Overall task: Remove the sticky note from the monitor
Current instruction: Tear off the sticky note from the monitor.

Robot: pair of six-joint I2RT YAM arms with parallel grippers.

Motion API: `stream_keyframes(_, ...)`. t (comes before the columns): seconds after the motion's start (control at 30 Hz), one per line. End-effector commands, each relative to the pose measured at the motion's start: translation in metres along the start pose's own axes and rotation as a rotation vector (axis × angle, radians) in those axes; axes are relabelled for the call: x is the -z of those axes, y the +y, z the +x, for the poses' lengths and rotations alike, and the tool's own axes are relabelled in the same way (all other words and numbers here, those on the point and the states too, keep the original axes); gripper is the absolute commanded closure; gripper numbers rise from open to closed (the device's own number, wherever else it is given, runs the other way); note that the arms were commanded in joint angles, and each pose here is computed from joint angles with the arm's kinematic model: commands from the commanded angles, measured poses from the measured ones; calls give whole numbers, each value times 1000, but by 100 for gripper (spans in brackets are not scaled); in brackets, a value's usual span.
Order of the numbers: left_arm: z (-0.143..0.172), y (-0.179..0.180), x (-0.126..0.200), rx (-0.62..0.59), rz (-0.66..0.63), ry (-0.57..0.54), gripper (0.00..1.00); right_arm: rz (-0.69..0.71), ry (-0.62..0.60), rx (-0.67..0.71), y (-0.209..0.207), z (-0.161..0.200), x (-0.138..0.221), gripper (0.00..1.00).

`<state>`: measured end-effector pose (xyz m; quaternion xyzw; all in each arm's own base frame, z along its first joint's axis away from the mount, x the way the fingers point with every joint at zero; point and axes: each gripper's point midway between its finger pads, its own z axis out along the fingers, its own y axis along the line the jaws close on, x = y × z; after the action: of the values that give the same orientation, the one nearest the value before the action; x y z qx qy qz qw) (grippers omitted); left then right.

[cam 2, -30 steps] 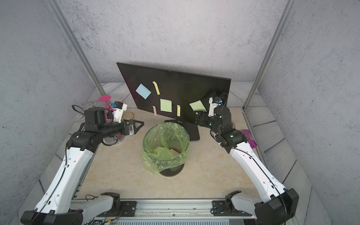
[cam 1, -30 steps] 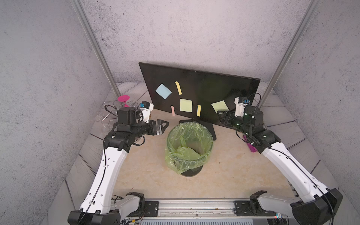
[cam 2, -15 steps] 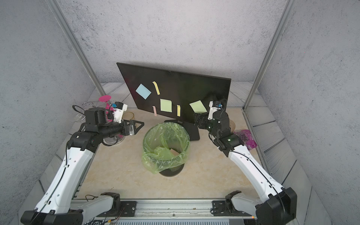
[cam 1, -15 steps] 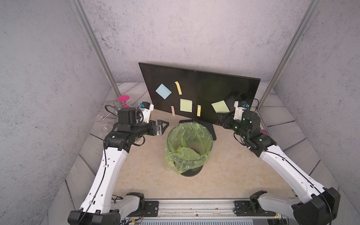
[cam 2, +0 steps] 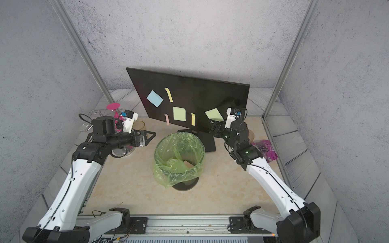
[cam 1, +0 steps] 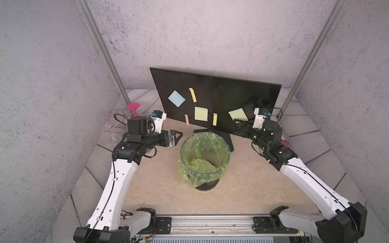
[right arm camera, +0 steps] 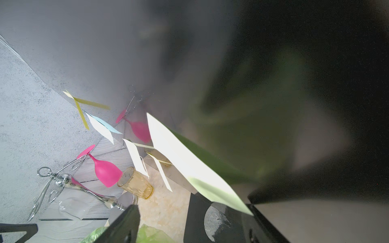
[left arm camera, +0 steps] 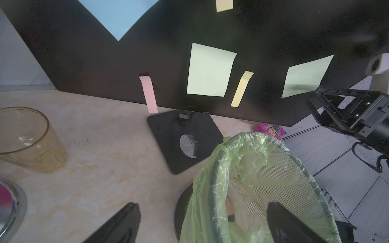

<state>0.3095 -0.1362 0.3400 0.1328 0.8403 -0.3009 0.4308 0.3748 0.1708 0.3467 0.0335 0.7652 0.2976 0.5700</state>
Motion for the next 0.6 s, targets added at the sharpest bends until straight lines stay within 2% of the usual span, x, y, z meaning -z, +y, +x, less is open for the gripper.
stream_keyframes(0.0, 0, -3, 4, -20, 8, -8, 0, -26, -96, 6, 6, -26, -1, 21)
stream_keyframes(0.4, 1, -2, 3, -19, 11, -6, 0, -84, -83, 2, 18, -26, -2, 27)
stream_keyframes(0.5, 1, -2, 3, -17, 12, -4, 0, -80, -69, -3, 17, -23, -5, 30)
stream_keyframes(0.57, 1, -3, 3, -17, 13, -3, 0, -75, -64, -7, 15, -22, -7, 36)
